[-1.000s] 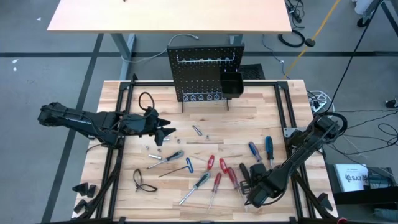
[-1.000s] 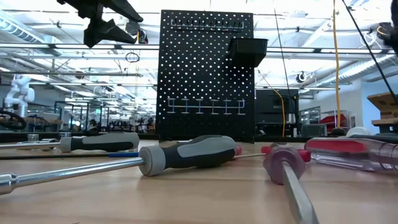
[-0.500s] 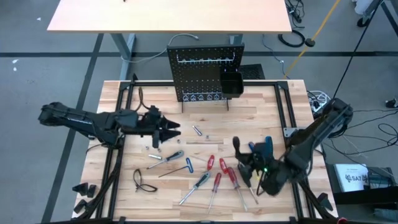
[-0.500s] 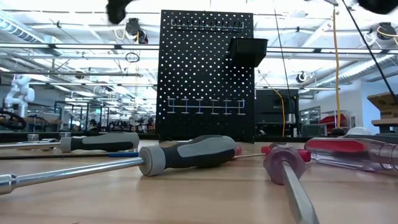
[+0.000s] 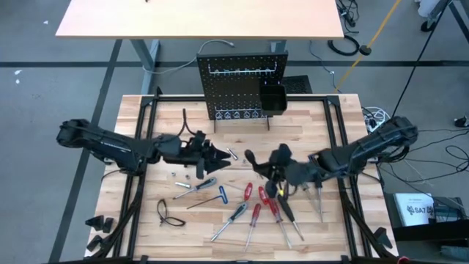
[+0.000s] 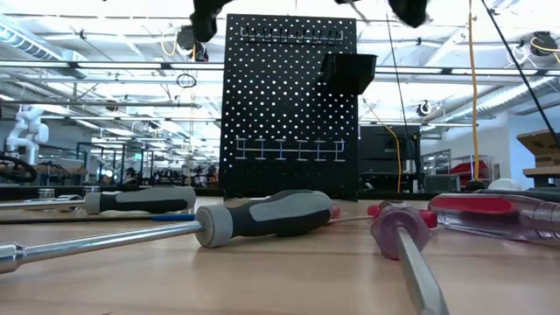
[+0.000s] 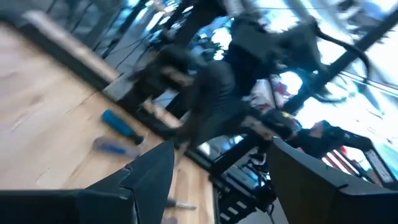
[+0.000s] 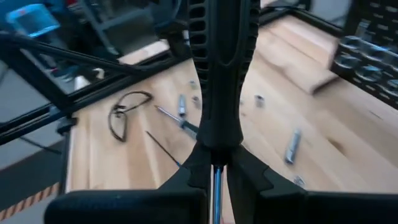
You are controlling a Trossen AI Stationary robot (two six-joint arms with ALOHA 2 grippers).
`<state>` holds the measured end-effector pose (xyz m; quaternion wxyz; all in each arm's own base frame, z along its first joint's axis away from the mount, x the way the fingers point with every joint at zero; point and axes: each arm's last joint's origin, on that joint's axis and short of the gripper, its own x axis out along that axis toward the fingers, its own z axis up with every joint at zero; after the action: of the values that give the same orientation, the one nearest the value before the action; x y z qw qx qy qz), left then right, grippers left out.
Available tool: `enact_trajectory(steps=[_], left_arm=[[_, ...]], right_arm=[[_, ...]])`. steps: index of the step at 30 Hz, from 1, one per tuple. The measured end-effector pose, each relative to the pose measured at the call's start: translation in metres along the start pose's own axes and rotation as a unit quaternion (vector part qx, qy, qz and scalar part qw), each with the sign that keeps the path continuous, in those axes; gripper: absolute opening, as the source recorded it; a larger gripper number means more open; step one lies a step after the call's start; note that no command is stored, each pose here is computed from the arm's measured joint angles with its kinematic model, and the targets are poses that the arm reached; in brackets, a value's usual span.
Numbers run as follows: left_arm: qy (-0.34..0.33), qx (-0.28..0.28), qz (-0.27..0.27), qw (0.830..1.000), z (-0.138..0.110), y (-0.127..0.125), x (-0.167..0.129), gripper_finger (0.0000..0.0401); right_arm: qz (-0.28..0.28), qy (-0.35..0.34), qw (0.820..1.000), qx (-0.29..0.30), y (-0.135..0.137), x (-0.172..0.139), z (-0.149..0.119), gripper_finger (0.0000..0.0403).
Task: Hang tools onto peg board
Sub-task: Hang the black screwdriver on the pegboard
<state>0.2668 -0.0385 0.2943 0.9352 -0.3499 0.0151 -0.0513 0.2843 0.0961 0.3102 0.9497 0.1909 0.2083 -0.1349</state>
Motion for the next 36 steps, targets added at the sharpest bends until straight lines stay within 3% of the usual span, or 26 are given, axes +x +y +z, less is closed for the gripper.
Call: enact_trajectory(steps=[4, 8, 22, 25, 32, 36], left_arm=[[-0.005, 0.048, 0.002, 0.999, -0.004, 0.003, 0.006, 0.0255], [-0.008, 0.049, 0.034, 0.998, -0.008, 0.008, 0.010, 0.0255], [-0.012, 0.065, 0.055, 0.996, -0.013, 0.014, 0.016, 0.0251], [-0.020, 0.076, 0.056, 0.995, -0.012, 0.014, 0.016, 0.0224], [-0.033, 0.091, 0.052, 0.994, -0.009, 0.013, 0.016, 0.0111], [-0.034, 0.091, 0.053, 0.994, -0.009, 0.013, 0.016, 0.0110]], right_arm=[[0.040, -0.002, 0.999, -0.013, -0.002, 0.017, 0.007, 0.0018], [0.040, -0.012, 0.999, -0.015, -0.003, 0.027, 0.007, 0.0018], [0.040, -0.021, 0.999, -0.007, 0.000, 0.051, -0.001, 0.0018], [0.038, -0.022, 0.999, -0.006, 0.000, 0.051, -0.001, 0.0018], [0.036, -0.023, 0.999, -0.002, -0.002, 0.053, 0.001, 0.0017], [0.037, -0.022, 0.999, -0.002, -0.003, 0.053, 0.001, 0.0017]])
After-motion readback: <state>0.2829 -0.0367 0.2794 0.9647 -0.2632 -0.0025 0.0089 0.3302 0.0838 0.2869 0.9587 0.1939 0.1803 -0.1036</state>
